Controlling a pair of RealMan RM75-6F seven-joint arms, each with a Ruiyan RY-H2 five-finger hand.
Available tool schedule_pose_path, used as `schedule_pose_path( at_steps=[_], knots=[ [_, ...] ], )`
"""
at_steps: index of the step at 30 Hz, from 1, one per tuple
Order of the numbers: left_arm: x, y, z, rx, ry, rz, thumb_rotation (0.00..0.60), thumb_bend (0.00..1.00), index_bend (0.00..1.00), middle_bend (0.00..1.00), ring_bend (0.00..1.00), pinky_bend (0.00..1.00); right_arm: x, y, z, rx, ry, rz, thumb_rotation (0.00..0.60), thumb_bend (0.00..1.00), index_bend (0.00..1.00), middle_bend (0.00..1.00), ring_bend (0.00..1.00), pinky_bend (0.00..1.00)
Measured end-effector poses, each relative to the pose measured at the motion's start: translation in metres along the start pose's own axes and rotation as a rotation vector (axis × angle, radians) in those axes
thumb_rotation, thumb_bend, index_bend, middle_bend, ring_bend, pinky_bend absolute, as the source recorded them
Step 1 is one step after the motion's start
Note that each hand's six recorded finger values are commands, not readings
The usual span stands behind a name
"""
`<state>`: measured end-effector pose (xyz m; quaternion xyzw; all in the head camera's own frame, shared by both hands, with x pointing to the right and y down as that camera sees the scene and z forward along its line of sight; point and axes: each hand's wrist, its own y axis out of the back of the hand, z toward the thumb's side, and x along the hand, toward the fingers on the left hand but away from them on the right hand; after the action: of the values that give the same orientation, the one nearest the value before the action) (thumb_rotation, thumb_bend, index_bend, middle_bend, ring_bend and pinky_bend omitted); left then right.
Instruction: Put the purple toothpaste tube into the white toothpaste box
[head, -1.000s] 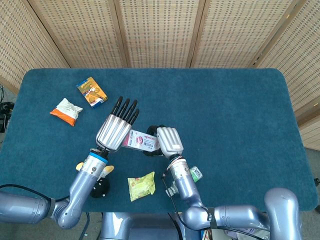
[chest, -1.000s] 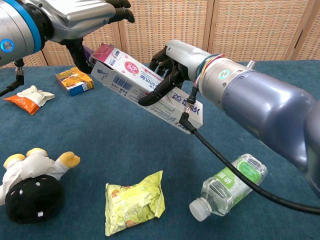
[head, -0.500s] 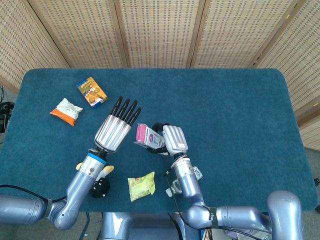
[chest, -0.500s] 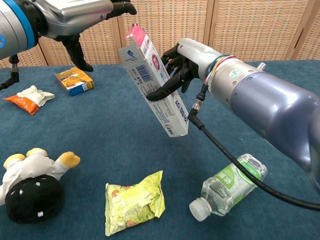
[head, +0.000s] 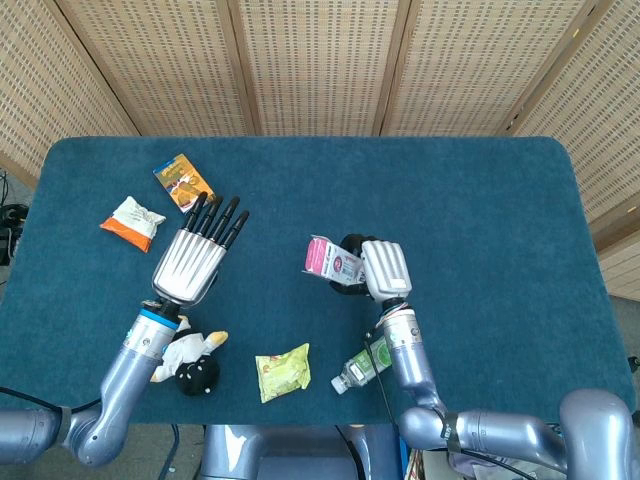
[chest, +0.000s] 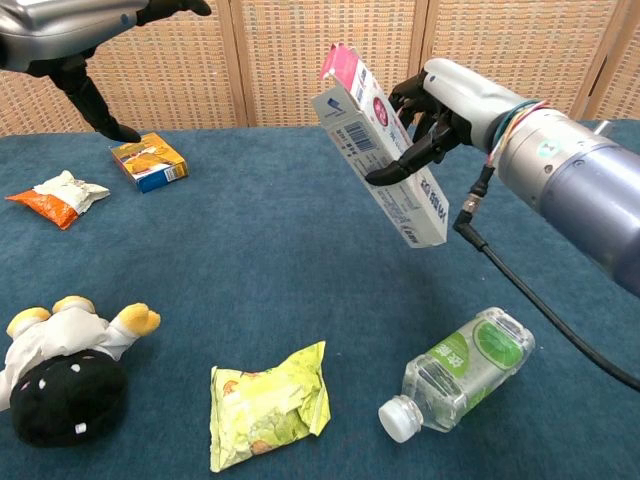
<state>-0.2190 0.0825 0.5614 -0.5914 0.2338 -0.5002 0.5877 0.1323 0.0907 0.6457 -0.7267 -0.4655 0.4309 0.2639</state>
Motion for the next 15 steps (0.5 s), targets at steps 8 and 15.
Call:
schedule_pose_path(
  at_steps=[8,15],
  knots=[
    [-0.012,-0.013,-0.019,-0.020,0.015,0.002,0.600,0.11,0.04,0.00,0.00,0.00,-0.003,0.023,-0.026,0.245,0.024,-0.067,0.600,0.15,0.64,0.59,0.48,0.53],
    [-0.023,-0.018,-0.021,-0.040,0.003,0.003,0.600,0.11,0.04,0.00,0.00,0.00,0.001,0.030,-0.050,0.367,0.007,-0.066,0.600,0.15,0.64,0.59,0.48,0.53]
  ],
)
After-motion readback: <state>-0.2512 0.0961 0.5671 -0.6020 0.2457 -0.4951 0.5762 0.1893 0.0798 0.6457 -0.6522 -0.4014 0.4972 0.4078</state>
